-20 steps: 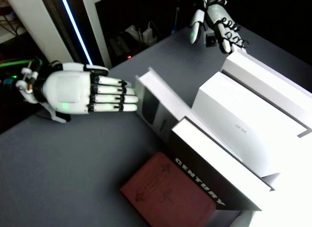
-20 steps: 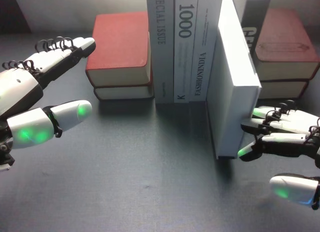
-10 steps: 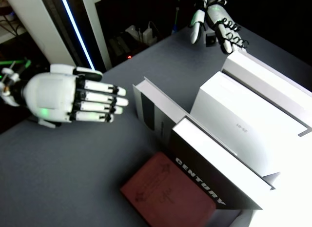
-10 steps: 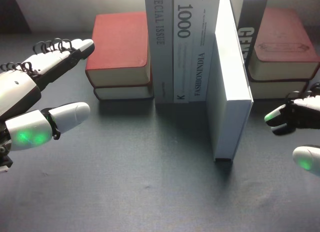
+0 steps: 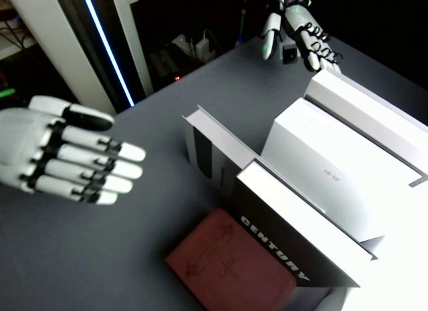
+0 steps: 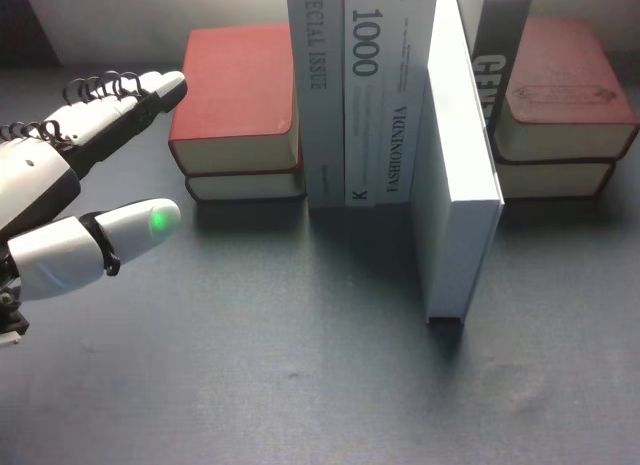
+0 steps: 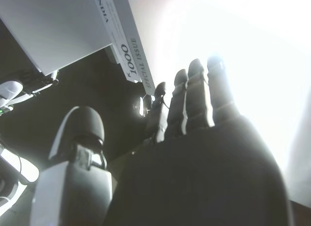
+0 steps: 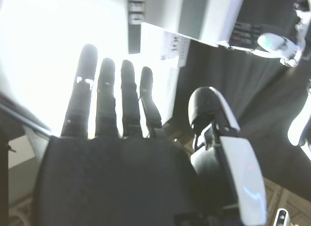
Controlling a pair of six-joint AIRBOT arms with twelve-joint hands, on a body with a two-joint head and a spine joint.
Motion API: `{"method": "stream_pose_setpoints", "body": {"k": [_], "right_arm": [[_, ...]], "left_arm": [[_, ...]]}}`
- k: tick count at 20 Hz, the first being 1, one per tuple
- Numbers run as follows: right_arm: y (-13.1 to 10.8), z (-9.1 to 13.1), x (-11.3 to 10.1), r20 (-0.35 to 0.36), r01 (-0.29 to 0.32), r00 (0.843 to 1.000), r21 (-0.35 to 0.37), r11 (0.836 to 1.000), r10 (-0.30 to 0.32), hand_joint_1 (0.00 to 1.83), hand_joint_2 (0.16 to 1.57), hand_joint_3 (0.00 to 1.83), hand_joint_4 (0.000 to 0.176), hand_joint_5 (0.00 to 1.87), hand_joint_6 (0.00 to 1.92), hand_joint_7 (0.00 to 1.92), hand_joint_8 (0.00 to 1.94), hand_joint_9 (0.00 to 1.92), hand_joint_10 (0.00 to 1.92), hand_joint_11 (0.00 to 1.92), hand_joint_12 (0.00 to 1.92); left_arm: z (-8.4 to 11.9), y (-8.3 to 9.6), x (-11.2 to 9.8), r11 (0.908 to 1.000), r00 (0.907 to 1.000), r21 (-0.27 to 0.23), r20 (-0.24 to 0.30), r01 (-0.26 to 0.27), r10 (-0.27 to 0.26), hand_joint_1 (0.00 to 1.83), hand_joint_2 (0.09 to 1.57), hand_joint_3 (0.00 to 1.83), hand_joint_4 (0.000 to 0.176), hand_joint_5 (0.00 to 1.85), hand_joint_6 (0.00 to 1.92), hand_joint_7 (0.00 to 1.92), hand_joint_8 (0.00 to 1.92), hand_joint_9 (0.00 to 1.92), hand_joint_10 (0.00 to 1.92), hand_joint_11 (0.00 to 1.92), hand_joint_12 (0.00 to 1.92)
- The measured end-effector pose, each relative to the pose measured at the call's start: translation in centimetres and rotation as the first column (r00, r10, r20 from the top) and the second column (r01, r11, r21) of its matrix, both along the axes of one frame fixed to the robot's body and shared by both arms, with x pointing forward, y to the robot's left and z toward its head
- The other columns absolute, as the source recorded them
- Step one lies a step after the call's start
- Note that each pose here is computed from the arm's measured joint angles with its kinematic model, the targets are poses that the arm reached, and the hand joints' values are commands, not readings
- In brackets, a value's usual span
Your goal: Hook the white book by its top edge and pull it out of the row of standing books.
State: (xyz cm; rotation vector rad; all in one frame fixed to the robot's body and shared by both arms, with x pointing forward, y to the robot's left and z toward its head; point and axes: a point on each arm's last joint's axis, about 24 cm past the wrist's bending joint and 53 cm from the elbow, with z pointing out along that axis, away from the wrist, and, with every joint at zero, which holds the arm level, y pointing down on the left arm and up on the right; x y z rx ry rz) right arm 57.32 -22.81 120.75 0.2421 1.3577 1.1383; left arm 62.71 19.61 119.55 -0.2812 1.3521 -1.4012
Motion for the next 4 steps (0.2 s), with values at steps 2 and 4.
{"method": "stream_pose_setpoints", "body": {"k": [2, 4], "right_arm": [[-0.6, 0.9, 0.1, 0.028, 0.019, 0.999, -0.001, 1.000, -0.019, 0.09, 1.49, 0.00, 0.034, 0.00, 0.00, 0.00, 0.00, 0.00, 0.00, 0.00, 0.00], [-1.1, 1.7, 0.1, 0.055, 0.035, 0.998, -0.002, 0.999, -0.035, 0.14, 1.48, 0.00, 0.010, 0.00, 0.00, 0.00, 0.00, 0.00, 0.00, 0.00, 0.00]], "left_arm": [[0.5, 0.7, 0.0, 0.9997, 0.9996, -0.002, 0.013, -0.025, 0.025, 0.18, 1.36, 0.00, 0.111, 0.00, 0.00, 0.00, 0.00, 0.00, 0.00, 0.00, 0.00], [1.1, 0.9, -0.1, 0.9995, 0.9989, -0.012, 0.037, -0.029, 0.030, 0.18, 1.38, 0.00, 0.154, 0.00, 0.00, 0.00, 0.00, 0.00, 0.00, 0.00, 0.00]]}}
